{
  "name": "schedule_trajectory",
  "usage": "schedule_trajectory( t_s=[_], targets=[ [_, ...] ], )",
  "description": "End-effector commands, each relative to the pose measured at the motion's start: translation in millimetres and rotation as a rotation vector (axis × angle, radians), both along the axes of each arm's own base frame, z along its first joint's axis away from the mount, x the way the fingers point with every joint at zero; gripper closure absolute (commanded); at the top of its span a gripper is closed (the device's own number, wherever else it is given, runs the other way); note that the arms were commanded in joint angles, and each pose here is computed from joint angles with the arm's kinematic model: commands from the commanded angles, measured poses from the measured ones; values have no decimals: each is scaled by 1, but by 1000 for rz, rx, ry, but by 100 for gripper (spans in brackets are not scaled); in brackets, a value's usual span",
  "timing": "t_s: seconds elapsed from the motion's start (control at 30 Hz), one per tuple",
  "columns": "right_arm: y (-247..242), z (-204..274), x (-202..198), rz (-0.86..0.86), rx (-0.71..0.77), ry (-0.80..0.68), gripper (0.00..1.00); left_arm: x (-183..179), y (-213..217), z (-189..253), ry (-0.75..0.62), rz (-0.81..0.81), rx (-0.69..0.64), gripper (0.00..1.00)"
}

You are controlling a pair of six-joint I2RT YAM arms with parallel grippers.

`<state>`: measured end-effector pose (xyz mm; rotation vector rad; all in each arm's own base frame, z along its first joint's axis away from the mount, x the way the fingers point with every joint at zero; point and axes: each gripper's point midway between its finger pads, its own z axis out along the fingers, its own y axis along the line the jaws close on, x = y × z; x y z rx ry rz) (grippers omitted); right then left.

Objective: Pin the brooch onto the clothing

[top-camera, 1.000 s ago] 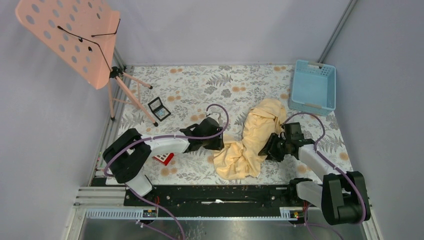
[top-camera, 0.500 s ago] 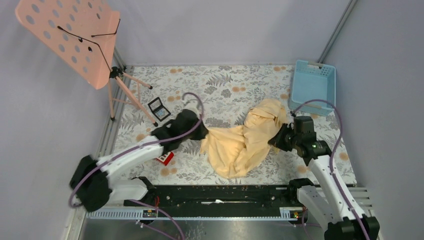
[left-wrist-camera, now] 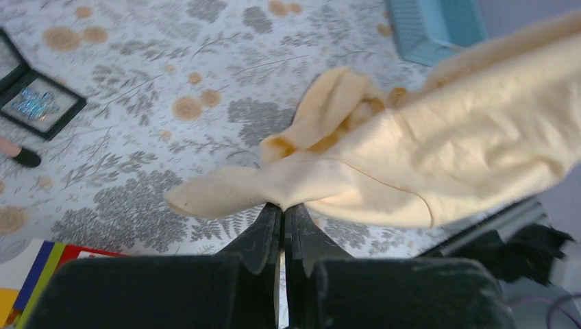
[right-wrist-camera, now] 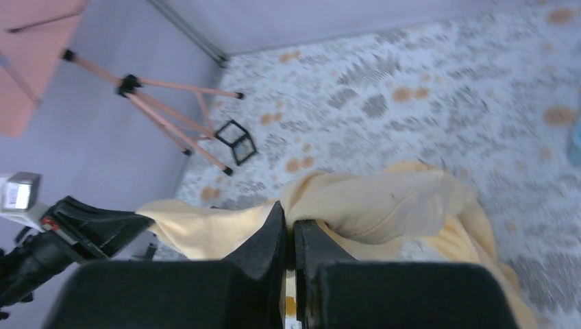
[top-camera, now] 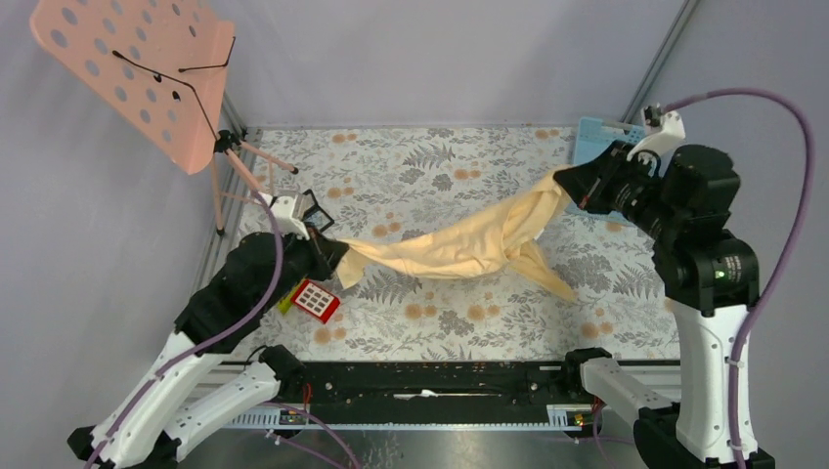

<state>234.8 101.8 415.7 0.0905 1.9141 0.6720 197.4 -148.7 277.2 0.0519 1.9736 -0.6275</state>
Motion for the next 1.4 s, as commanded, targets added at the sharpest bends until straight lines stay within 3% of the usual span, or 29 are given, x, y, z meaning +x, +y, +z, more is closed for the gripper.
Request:
schedule_trajectory(
  t_s=[0.0,0.13,0.23,0.43,0.57,0.7,0.73,0.83,0.87,1.0,1.2,1.37],
  targets=[
    [34,73,-12,201,109,-168,100,-41,-11,48,-122,-241,-57,100],
    [49,105,-8,275,146,-218,100,-70,-29,56,-151,-450,-70,100],
    [62,92,6,316,138,-164,100,-85,-48,47,-96,-588,-95,100],
    [125,23,16,472,85,1,100,-106,-94,18,-47,-773,-147,100],
    [143,-35,39,433,-9,118,100,-109,-119,4,-60,-791,-198,100],
    [140,-119,78,319,-181,315,98,-108,-145,-36,37,-804,-127,100],
    [139,-138,83,306,-212,352,83,-109,-153,-52,72,-818,-89,92],
    [142,-182,84,318,-250,449,45,-108,-163,-76,107,-816,-7,38],
    [141,-195,81,320,-253,472,36,-106,-162,-82,113,-802,19,26],
    [119,-214,68,254,-294,466,13,-80,-144,-85,74,-656,121,3],
    [88,-249,31,163,-273,499,13,-25,-129,-68,48,-478,94,1],
    [98,-288,2,172,-101,556,29,42,-133,-67,85,-336,38,1]
  ],
)
